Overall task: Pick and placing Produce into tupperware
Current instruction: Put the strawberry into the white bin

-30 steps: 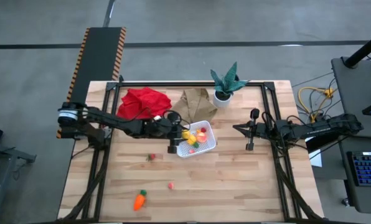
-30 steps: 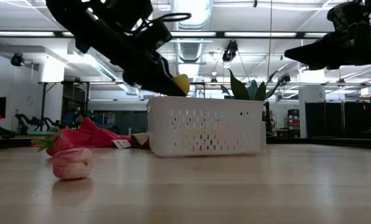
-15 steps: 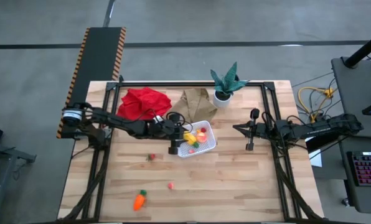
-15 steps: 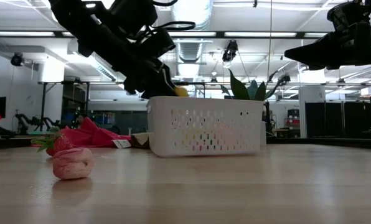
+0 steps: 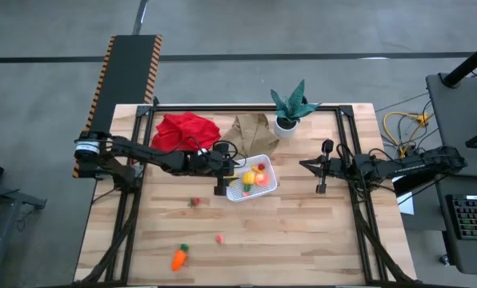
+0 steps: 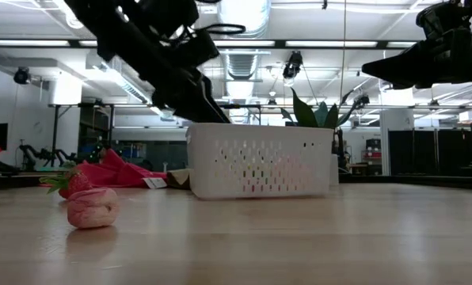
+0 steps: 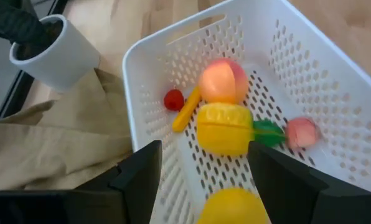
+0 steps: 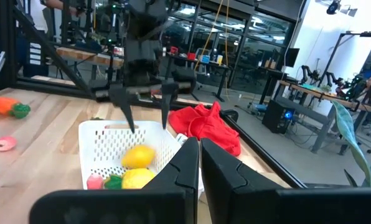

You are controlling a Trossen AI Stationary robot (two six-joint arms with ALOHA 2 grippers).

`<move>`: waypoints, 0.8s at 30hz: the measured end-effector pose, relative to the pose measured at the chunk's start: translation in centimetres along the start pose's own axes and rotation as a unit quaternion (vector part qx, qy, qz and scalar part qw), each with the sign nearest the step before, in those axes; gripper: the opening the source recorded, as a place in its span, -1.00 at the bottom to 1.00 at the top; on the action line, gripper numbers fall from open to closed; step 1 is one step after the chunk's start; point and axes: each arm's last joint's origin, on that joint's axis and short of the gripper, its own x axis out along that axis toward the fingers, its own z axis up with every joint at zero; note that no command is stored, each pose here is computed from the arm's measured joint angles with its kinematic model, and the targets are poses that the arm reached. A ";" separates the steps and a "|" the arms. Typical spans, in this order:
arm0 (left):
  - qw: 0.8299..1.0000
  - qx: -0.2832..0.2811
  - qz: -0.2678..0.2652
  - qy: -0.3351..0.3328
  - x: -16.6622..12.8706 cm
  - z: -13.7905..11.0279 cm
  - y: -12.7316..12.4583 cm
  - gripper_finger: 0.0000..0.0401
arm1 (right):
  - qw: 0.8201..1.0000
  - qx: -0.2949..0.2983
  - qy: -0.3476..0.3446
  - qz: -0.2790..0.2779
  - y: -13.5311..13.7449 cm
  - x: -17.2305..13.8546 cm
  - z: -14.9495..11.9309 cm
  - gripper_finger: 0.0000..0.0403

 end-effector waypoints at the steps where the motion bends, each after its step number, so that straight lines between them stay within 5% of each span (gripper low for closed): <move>1: 1.000 0.001 -0.002 0.008 -0.5 0.2 0.1 0.11 | 1.000 0.000 0.000 0.000 0.0 0.0 0.0 -0.96; 6: 0.998 -0.036 -0.009 0.042 -3.7 0.9 0.7 0.11 | 1.000 0.000 0.000 0.000 0.0 0.0 0.0 -0.96; 12: 0.986 -0.146 -0.010 0.080 -7.4 0.6 1.0 0.12 | 1.000 0.000 0.001 0.000 0.0 0.0 0.0 -0.96; 18: 0.929 -0.333 0.011 0.162 -9.0 -0.9 0.4 0.12 | 1.000 -0.001 0.004 -0.001 0.0 0.0 -0.1 -0.96; 24: 0.867 -0.435 0.015 0.242 -8.7 -2.0 -1.0 0.12 | 1.000 -0.001 0.005 -0.003 0.0 0.0 -0.1 -0.96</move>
